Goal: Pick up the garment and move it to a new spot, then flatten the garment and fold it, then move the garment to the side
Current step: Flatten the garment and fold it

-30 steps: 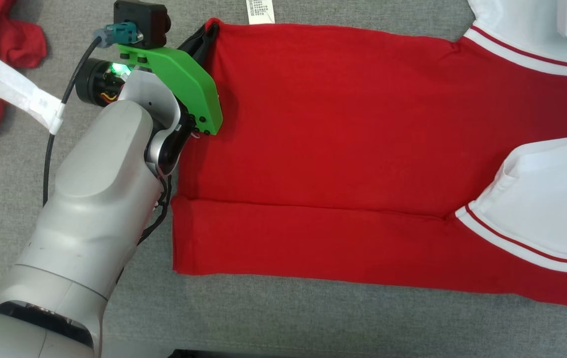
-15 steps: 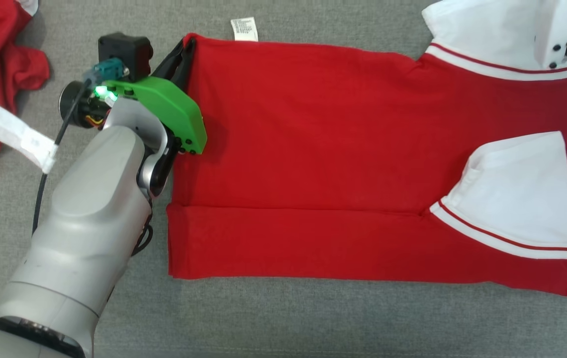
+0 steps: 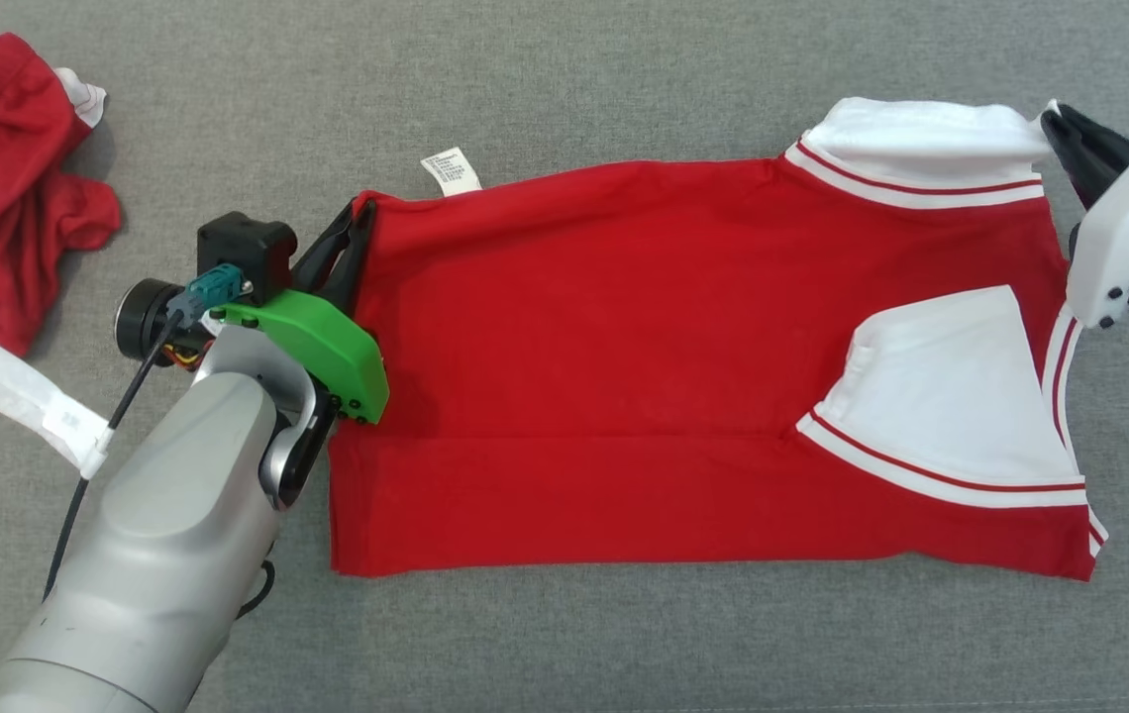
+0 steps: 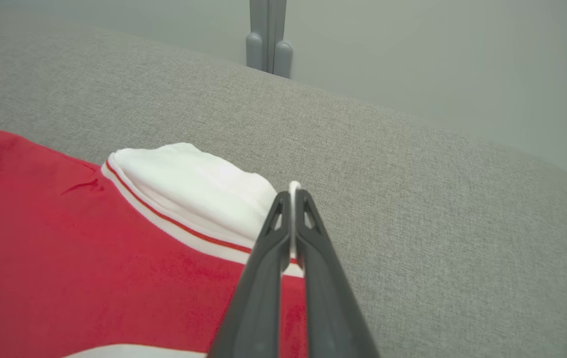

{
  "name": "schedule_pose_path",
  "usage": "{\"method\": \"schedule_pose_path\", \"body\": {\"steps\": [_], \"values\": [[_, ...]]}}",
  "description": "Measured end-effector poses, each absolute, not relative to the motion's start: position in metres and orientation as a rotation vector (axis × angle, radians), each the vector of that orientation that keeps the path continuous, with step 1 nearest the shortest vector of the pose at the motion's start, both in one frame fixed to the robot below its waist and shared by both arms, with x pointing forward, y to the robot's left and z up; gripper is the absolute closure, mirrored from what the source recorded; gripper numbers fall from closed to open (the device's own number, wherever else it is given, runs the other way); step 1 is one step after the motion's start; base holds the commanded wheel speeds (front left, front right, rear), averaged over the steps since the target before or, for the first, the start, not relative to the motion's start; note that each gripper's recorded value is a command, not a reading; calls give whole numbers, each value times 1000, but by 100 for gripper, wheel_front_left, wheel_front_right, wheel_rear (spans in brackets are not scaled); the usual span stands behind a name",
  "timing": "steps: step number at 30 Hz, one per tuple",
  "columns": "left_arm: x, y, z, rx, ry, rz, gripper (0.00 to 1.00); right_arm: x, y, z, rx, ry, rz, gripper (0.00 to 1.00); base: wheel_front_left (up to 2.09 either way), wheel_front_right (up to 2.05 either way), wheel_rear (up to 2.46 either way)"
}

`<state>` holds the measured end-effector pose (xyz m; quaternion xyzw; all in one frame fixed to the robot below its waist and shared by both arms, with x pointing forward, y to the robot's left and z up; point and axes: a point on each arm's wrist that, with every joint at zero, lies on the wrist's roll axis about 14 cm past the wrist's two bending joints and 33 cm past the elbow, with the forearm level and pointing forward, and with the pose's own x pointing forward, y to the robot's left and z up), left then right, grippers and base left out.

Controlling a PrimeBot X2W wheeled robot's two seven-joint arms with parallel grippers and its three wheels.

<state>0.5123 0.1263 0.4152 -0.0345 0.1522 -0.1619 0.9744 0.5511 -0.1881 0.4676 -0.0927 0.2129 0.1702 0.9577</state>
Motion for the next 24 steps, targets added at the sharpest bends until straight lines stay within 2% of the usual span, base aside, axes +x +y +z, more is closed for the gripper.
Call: {"method": "schedule_pose_path", "body": {"steps": [5,12,24], "values": [[504,125,426,-47,264,-348,100,518,-195,479,-162,415,338,100,0,0,0],[492,117,429,-27,230,-378,100,470,-194,469,-137,497,344,100,0,0,0],[462,123,422,-37,218,-360,100,419,-192,461,-84,576,327,100,0,0,0]]}}
